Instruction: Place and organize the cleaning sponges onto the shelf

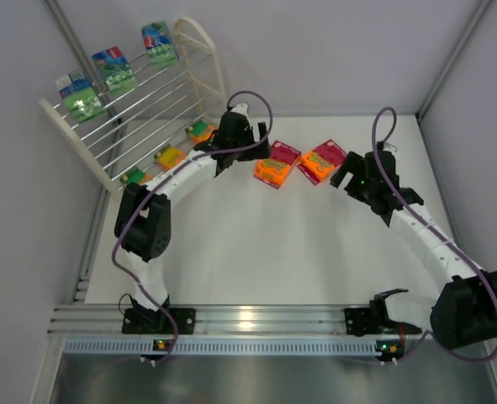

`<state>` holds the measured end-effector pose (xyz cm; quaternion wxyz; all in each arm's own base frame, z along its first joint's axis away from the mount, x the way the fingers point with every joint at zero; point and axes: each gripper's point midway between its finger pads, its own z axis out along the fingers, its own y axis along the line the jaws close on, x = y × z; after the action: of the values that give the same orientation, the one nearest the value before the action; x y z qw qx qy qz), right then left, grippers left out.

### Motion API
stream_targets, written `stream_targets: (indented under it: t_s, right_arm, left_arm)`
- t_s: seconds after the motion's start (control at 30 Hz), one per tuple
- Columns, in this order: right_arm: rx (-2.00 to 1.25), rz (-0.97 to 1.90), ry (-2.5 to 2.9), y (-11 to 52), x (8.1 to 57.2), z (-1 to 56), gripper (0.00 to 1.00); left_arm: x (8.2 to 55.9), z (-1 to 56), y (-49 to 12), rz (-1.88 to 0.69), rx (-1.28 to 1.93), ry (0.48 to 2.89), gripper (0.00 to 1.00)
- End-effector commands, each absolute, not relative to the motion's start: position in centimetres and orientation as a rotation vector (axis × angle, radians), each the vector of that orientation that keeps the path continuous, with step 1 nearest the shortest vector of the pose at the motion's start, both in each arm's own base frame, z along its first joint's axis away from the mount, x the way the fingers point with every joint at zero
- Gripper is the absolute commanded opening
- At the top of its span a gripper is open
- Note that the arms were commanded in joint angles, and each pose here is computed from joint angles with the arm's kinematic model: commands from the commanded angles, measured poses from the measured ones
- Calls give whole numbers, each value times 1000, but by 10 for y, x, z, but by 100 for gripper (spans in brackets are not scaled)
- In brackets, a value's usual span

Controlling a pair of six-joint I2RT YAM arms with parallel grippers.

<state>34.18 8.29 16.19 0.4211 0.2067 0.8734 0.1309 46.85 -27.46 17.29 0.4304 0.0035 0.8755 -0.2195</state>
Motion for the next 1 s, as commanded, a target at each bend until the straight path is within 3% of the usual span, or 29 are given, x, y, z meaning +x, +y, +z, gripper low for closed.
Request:
stream_targets:
  t_s: [0.0,0.23,0.6,0.97]
  right_arm:
    - [524,388,2088,84,350,189,100]
    - [499,387,2100,79,326,174,100]
    - [480,447,2157,88,309,140,99]
    - [474,466,2190,94,313,127,99]
  left_arm:
    - [480,152,-290,-578,162,2222,96]
    - [513,127,-276,-372,238,2207,94]
    - [548,102,-270,-376,162,2224,89]
    - [567,92,-277,-388,179,2210,72]
